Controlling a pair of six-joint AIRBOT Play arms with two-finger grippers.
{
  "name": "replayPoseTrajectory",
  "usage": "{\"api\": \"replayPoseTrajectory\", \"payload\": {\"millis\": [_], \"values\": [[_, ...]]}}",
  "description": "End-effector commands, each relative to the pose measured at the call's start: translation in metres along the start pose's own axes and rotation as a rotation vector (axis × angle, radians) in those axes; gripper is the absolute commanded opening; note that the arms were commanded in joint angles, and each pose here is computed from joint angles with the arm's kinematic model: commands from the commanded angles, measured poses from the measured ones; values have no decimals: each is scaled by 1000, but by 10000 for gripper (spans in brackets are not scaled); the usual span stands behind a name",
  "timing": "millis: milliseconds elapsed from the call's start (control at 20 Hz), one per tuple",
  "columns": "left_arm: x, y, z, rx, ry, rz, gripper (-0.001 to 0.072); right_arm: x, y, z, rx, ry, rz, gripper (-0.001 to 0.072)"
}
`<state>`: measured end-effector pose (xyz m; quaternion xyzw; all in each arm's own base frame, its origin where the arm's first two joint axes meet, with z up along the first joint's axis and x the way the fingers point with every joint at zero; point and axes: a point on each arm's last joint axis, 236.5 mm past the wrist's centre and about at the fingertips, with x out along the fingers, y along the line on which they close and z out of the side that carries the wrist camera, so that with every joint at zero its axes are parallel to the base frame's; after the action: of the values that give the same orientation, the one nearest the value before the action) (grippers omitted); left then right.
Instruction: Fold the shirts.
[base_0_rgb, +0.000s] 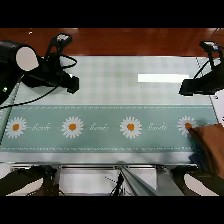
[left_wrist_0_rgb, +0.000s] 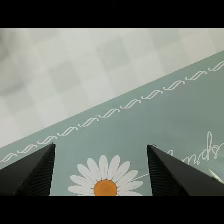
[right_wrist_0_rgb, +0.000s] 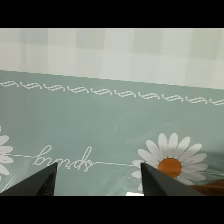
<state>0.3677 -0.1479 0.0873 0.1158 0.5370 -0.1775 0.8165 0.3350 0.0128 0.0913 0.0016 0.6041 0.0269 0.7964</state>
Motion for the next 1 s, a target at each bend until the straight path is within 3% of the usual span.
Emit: {"api": "replayPoseTrajectory", "payload": {"millis": [0,650,950], "values": [[0,0,0,1,0,0,652,0,0,0,-1,2,0,601],[0,0,0,1,0,0,652,0,0,0,-1,1,0,601],[3,0,24,-8,-95,2,653,-9,-1,66,-1,-283,-7,601]]}}
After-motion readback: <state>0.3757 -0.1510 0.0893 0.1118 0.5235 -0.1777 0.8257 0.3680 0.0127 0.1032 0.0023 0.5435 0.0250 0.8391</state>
